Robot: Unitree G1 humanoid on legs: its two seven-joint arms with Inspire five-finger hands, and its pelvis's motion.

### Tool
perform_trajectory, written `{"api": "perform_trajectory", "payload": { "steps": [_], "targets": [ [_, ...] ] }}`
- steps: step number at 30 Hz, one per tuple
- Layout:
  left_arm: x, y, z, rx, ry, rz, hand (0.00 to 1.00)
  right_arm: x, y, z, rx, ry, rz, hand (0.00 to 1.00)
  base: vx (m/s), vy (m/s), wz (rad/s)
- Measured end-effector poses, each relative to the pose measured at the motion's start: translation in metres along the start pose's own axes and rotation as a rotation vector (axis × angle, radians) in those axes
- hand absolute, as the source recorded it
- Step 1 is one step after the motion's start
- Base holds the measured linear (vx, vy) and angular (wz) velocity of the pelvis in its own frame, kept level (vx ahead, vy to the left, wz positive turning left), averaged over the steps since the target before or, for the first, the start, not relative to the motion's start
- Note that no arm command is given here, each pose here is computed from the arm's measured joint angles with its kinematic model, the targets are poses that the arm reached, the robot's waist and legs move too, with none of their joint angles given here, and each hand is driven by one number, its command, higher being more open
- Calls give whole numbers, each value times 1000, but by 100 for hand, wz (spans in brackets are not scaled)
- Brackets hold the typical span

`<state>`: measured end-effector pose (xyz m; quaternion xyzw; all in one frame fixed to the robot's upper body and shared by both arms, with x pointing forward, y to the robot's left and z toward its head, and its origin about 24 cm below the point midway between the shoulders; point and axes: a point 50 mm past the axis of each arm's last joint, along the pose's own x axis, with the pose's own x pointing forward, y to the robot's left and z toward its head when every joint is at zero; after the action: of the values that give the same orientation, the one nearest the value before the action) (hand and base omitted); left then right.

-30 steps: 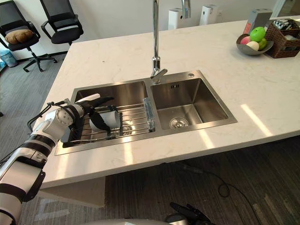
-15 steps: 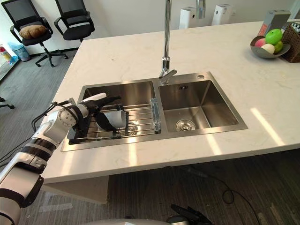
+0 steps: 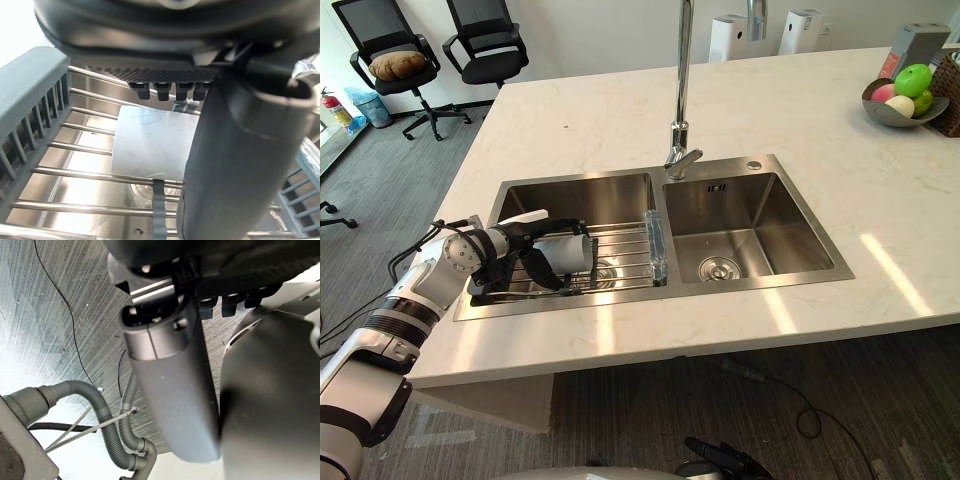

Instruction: Walk over to the sink, pick up the cup, carry it to the dishwasher, place the cup inside the dishwasher, then close the dishwasher door

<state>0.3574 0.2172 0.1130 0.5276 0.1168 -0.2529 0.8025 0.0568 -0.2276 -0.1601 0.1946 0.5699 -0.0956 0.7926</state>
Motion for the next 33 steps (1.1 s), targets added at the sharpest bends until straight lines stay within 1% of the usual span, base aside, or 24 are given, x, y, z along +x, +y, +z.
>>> {"api": "perform_trajectory", "payload": {
  "steps": [13,17,18,21,24,27,29,33],
  "targets": [
    [0,-8,-7,-13,21,-33,100,0,0,0,0,-1,1,100,0,0,-2],
    [3,-12,-11,-23,37,-6,100,0,1,0,-2,-1,2,100,1,1,-4],
    [3,-13,-13,-23,44,-2,0,0,1,0,-3,-1,2,100,6,3,-9],
    [4,-16,-15,-4,52,27,0,0,1,0,-3,-1,1,100,-3,2,-10],
    [9,-25,-27,-10,115,52,0,0,1,0,-3,-1,3,100,-12,3,-11],
    [9,-25,-35,-29,149,121,0,1,2,1,-3,-5,6,100,10,2,-7],
    [8,-25,-36,-16,149,145,0,1,3,1,-4,-7,7,100,34,-1,-7],
    [10,-37,-36,-29,102,196,0,1,3,3,-7,-13,9,100,19,-5,-1]
  ]
}}
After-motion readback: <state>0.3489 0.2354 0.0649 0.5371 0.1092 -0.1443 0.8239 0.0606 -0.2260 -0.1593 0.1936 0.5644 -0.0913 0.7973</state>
